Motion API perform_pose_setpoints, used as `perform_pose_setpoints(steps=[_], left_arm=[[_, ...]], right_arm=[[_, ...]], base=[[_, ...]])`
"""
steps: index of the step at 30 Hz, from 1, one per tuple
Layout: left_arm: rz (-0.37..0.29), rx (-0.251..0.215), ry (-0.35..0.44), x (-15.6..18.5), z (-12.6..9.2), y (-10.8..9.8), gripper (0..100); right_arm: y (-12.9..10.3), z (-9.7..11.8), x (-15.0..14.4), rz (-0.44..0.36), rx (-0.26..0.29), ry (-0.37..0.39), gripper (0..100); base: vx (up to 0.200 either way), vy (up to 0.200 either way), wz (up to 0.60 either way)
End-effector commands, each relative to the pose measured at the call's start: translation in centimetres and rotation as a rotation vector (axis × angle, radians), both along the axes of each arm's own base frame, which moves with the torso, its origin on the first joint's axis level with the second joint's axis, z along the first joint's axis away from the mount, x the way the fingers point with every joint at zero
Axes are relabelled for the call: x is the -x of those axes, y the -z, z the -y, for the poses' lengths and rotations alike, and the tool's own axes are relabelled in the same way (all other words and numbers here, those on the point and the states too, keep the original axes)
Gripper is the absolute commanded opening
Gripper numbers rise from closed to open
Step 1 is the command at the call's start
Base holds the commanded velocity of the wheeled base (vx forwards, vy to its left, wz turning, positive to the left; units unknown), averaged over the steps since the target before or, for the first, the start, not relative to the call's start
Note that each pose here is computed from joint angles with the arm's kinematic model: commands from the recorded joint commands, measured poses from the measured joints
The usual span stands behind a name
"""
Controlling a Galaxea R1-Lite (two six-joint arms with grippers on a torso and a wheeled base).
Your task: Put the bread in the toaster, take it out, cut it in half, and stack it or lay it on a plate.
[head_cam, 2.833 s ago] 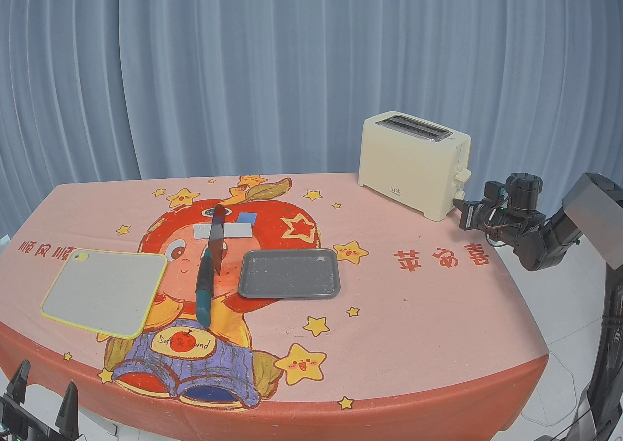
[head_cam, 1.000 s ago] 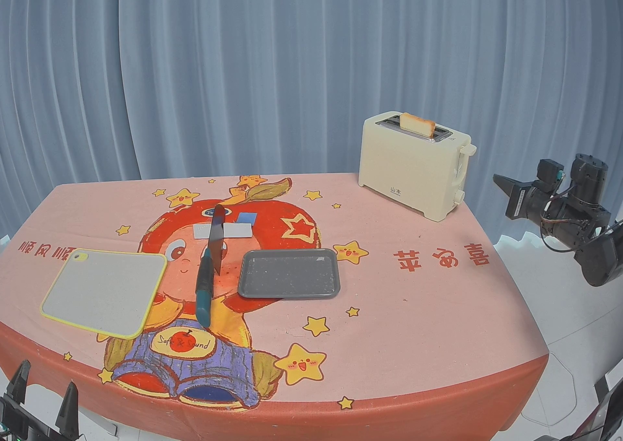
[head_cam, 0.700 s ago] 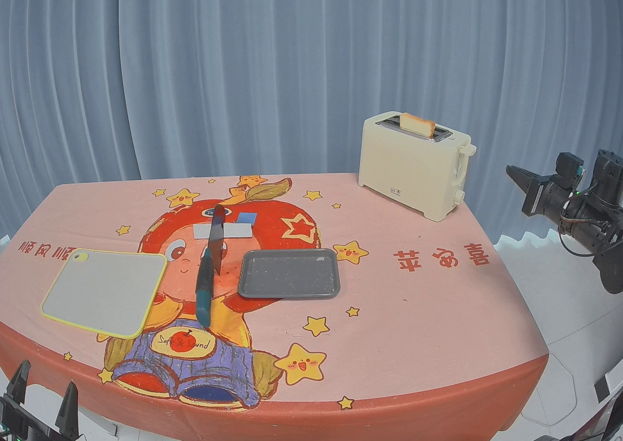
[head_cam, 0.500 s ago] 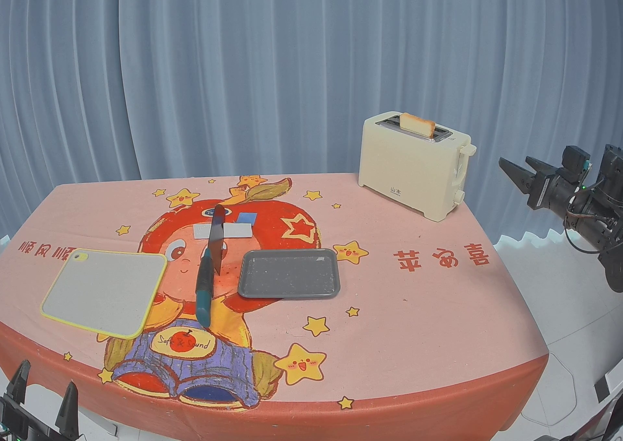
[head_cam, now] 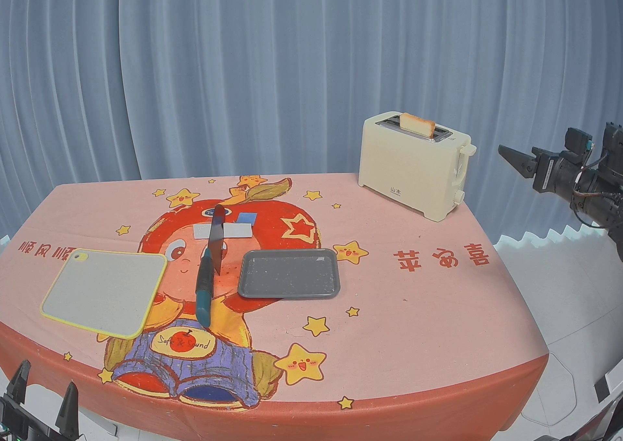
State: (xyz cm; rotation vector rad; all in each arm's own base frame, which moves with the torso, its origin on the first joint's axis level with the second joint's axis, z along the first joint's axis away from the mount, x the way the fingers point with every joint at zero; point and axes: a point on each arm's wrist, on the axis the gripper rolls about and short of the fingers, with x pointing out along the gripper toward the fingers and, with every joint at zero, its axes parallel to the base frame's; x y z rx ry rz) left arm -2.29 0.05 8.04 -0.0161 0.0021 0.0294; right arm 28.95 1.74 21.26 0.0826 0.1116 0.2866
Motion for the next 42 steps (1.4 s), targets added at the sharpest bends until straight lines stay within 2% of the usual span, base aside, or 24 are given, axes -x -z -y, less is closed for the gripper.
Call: perform_pose_setpoints(steps=[1,13,20,28,34,37,42], left_arm=[[-0.001,-0.001,-0.001,0.0,0.0,0.5,100],[-0.001,0.001,-0.003,0.0,0.0,0.5,100],[-0.001,0.001,-0.001,0.0,0.0,0.5,100],[-0.001,0.001,-0.001,0.0,0.0,0.5,100],[-0.001,0.001,-0.001,0.0,0.0,0.5,100],[-0.002,0.001,-0.001,0.0,0.0,0.5,100],[-0.002,0.001,-0.001,0.0,0.0,0.5,100]], right_arm=[[-2.2,-0.1,-0.1,0.036,0.000,-0.006,100],[-3.8,-0.4,-1.4,0.025,0.015,-0.015,100],[-3.1,-0.6,-2.5,0.008,0.050,-0.026,100],[-2.1,-1.7,-3.6,-0.018,0.054,-0.106,100],[-0.5,-3.5,-6.5,-0.046,0.063,-0.152,100],[-0.3,-4.2,-7.5,-0.045,0.062,-0.164,100],[0.4,-4.8,-10.8,-0.025,0.070,-0.166,100]], base=[[0.000,0.000,0.00],[0.000,0.000,0.00],[0.000,0.000,0.00],[0.000,0.000,0.00],[0.000,0.000,0.00],[0.000,0.000,0.00],[0.000,0.000,0.00]])
